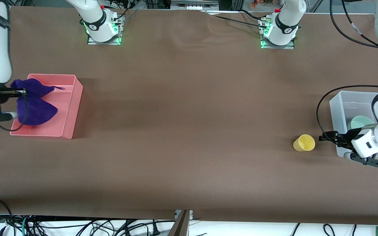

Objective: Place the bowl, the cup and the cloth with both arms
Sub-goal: 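Drop the cloth into the pink bin while the left gripper grasps the cup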

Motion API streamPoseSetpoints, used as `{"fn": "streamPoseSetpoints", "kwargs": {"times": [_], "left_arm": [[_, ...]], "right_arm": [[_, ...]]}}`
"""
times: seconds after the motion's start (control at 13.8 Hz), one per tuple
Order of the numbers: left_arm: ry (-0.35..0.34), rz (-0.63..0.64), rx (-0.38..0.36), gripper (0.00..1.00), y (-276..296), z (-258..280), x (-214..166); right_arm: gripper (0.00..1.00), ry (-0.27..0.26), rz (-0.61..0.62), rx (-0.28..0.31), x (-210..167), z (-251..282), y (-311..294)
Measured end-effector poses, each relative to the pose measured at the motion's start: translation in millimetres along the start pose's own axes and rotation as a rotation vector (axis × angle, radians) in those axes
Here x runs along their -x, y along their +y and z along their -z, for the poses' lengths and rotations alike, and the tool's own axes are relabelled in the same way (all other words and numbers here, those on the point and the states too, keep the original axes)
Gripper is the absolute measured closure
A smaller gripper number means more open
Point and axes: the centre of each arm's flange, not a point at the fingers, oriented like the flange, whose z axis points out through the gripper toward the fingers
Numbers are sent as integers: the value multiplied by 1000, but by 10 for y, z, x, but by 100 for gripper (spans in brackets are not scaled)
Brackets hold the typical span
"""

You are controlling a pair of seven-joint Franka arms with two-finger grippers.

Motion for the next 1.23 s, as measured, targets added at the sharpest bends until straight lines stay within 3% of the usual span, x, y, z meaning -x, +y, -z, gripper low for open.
{"fn": "streamPoseSetpoints", "kwargs": {"times": [0.22, 0.36, 0.44, 0.51, 0.73, 0.94, 1.23], "left_arm": [[-20, 2, 14, 12, -11, -355, -47], [-5, 0, 9, 30, 19, -503, -97], [-1, 1, 7, 30, 33, -588, -105], [-3, 4, 7, 36, 39, -677, -97], [-20, 17, 14, 69, -14, -850, -46], [-24, 31, 17, 97, -37, -886, -37], [-22, 55, 15, 96, -59, -703, -25]], "right_arm": [[88, -41, -23, -14, -9, -422, 268], [88, -46, -26, -6, -94, -780, 337], [88, -42, -28, -2, -137, -969, 372], [88, -37, -31, 1, -172, -1164, 403], [88, -46, -33, -3, -188, -1600, 428], [62, -33, -33, 0, -195, -1611, 426], [20, 41, -30, -7, -221, -1048, 363]]}}
